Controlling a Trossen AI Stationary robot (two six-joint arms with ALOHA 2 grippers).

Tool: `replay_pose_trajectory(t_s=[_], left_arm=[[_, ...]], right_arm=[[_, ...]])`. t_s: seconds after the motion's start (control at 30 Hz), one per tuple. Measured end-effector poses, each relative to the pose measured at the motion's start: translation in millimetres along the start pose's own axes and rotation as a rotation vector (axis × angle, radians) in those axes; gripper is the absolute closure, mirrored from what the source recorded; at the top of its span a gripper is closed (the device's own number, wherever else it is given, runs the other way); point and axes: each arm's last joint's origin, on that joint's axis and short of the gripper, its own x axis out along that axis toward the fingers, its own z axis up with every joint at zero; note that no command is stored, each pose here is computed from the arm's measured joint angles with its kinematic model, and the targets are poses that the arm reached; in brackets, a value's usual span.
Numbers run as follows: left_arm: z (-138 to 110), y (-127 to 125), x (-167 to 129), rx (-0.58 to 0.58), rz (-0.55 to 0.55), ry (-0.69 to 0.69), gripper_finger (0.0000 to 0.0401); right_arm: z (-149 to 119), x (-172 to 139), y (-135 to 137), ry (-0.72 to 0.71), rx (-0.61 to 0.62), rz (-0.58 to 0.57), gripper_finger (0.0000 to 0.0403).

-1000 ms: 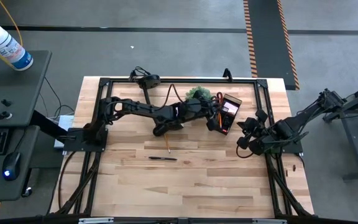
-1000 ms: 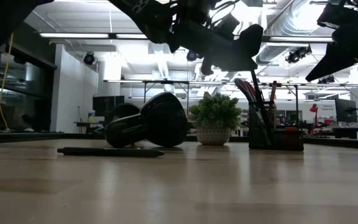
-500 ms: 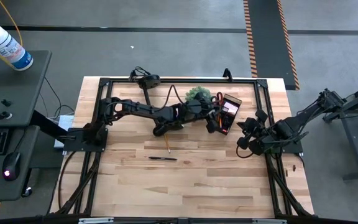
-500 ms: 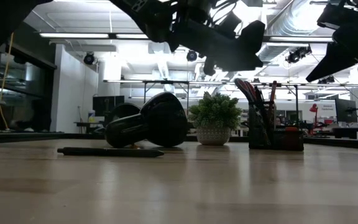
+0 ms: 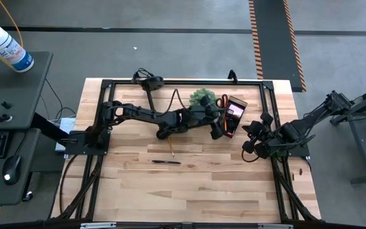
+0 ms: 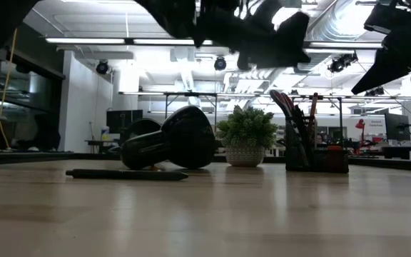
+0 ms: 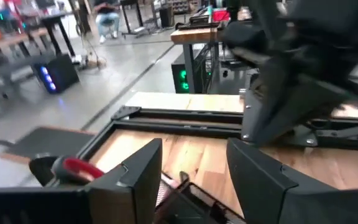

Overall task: Pick and place office supplies into organizer
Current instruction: Put the black pen into the desk organizer

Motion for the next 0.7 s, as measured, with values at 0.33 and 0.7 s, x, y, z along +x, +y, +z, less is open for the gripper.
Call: replay_pose_trajectory(t_s=[0.33, 0.7], left_arm=[[0, -89, -42, 0.224, 0.007, 0.106, 0.0282], [-13, -153, -90, 0.249, 0.061, 0.209, 0.0324]], right_arm=[[3, -8, 22, -0.125, -0.015, 0.095, 0.0403], [2, 8, 78, -0.17, -0.093, 0.161, 0.0403]])
